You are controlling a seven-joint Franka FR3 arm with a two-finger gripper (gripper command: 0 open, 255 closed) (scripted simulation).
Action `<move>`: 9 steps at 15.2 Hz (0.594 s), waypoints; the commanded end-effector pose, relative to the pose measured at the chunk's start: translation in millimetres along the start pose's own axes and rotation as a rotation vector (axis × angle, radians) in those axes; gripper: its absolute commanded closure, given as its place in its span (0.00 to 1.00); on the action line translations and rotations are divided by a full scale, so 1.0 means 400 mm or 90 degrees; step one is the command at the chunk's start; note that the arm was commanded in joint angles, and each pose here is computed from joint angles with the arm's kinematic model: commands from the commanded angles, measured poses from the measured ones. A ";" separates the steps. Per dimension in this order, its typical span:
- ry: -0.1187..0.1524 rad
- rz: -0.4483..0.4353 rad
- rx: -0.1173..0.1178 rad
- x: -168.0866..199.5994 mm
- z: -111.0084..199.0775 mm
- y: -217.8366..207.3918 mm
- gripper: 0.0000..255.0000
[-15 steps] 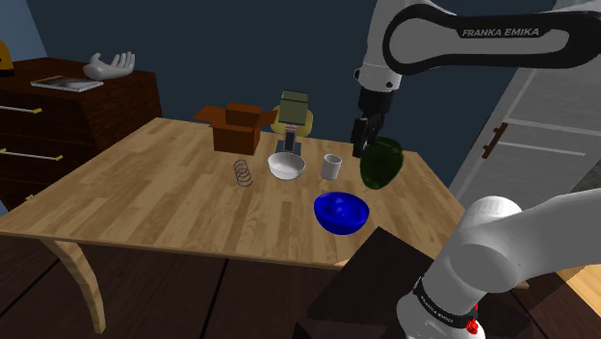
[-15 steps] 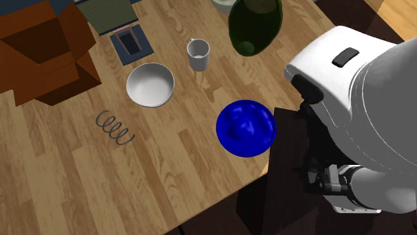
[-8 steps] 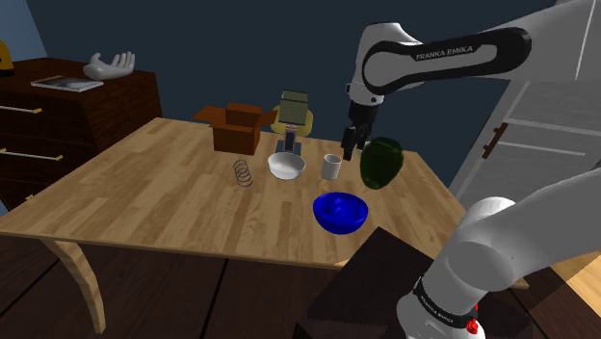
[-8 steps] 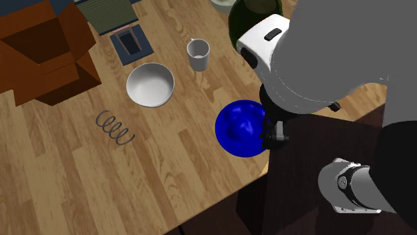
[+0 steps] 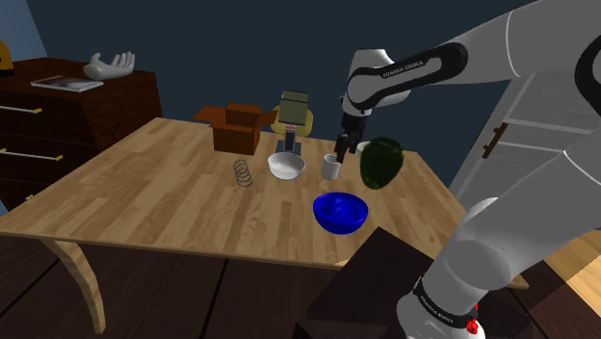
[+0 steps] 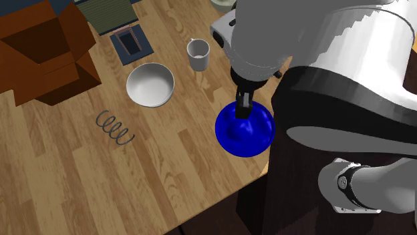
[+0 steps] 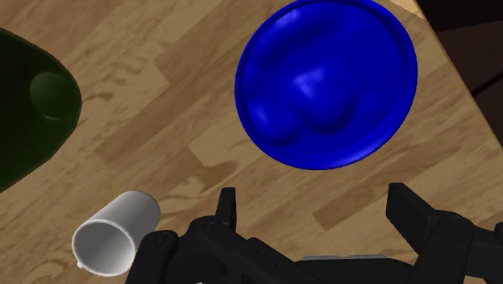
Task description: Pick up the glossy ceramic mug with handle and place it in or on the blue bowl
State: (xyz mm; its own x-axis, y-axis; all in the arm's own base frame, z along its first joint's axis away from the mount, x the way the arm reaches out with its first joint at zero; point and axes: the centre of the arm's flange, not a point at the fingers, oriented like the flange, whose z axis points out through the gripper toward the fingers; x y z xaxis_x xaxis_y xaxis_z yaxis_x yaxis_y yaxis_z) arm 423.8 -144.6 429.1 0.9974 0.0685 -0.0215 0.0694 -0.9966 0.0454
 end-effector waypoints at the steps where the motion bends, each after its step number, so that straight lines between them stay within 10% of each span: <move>1: 0.004 0.001 -0.001 0.043 0.039 0.049 0.00; 9: 0.017 0.007 -0.002 0.169 0.187 0.222 0.00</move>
State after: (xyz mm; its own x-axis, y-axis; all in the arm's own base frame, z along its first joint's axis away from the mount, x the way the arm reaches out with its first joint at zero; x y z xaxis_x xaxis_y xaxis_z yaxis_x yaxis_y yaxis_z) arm 491.3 -224.5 364.5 0.9982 0.0591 0.0034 0.0589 -0.9971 0.0476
